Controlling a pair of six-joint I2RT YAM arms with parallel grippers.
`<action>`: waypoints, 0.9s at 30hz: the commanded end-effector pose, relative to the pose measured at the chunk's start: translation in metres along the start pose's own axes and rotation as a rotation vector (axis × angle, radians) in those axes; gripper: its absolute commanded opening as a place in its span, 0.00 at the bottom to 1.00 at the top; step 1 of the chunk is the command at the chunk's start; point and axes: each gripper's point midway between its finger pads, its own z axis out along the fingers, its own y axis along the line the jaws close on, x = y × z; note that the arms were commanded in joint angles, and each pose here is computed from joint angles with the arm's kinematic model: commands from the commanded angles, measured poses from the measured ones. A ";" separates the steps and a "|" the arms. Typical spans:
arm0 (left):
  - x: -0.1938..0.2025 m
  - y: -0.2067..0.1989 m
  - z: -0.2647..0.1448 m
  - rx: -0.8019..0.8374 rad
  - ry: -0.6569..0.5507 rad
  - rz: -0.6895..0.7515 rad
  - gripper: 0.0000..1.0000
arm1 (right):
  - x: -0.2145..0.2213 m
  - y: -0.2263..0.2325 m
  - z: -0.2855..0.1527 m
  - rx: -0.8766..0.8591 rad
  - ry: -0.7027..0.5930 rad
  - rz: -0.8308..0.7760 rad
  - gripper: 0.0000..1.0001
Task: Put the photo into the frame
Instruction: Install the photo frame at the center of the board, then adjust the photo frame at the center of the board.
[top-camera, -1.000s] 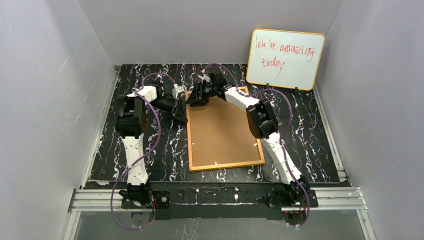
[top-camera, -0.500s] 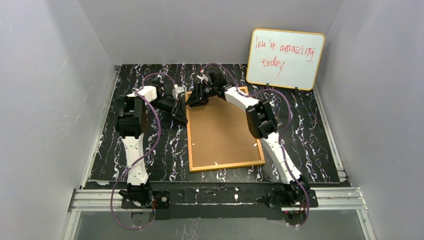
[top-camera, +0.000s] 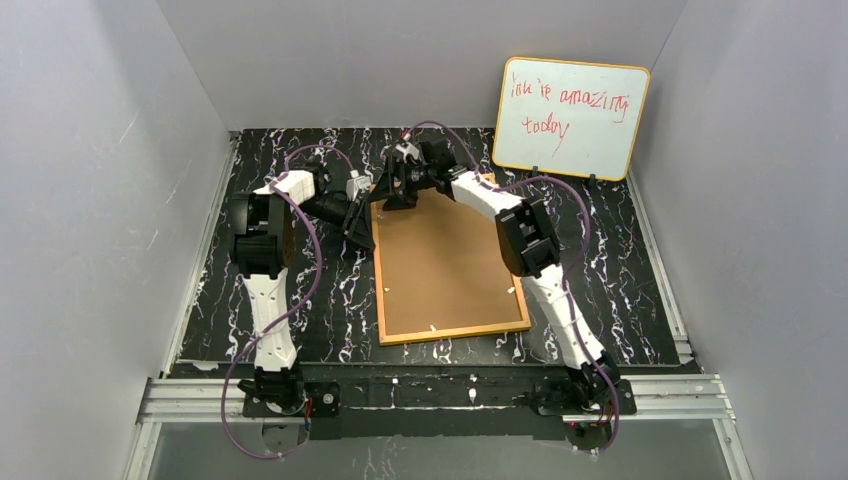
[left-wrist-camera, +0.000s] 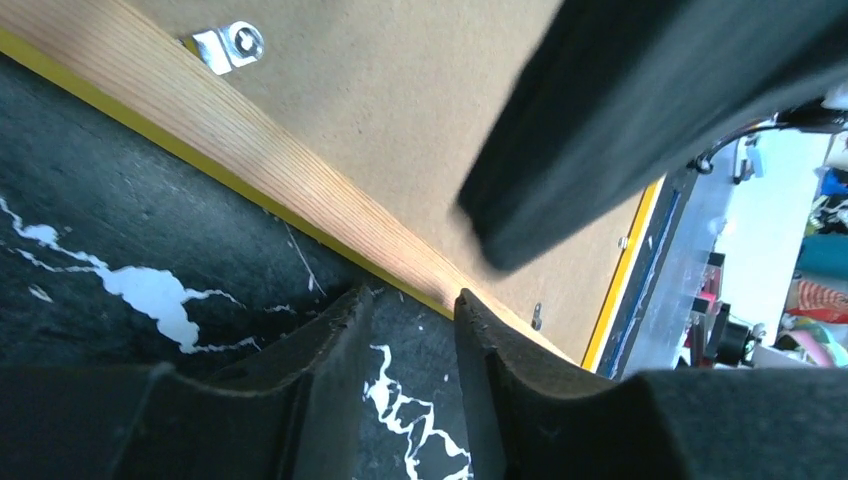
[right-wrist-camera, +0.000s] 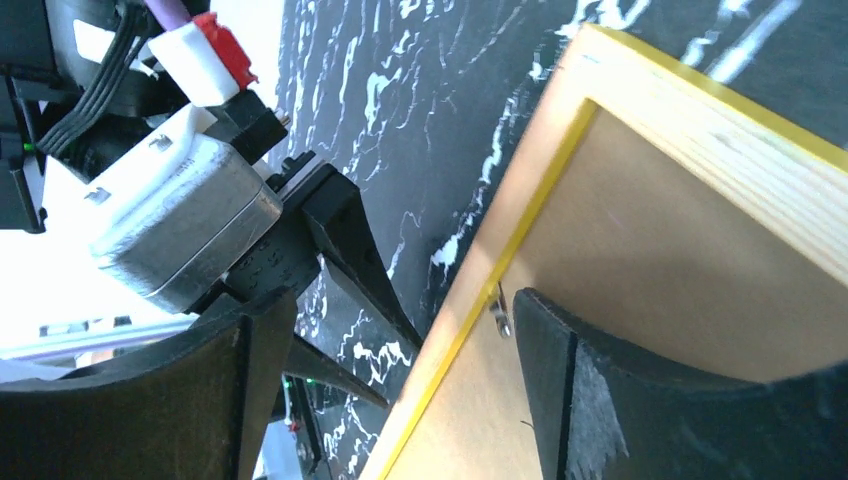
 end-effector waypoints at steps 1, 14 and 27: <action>0.020 0.006 -0.024 -0.125 0.107 0.087 0.38 | -0.085 0.054 -0.080 0.046 -0.312 -0.084 0.93; 0.092 -0.015 -0.025 -0.205 0.284 0.222 0.47 | -0.004 -0.049 -0.304 0.661 -0.689 0.222 0.99; 0.131 -0.037 0.006 -0.238 0.412 0.393 0.49 | 0.053 -0.113 -0.282 0.632 -0.568 0.379 0.99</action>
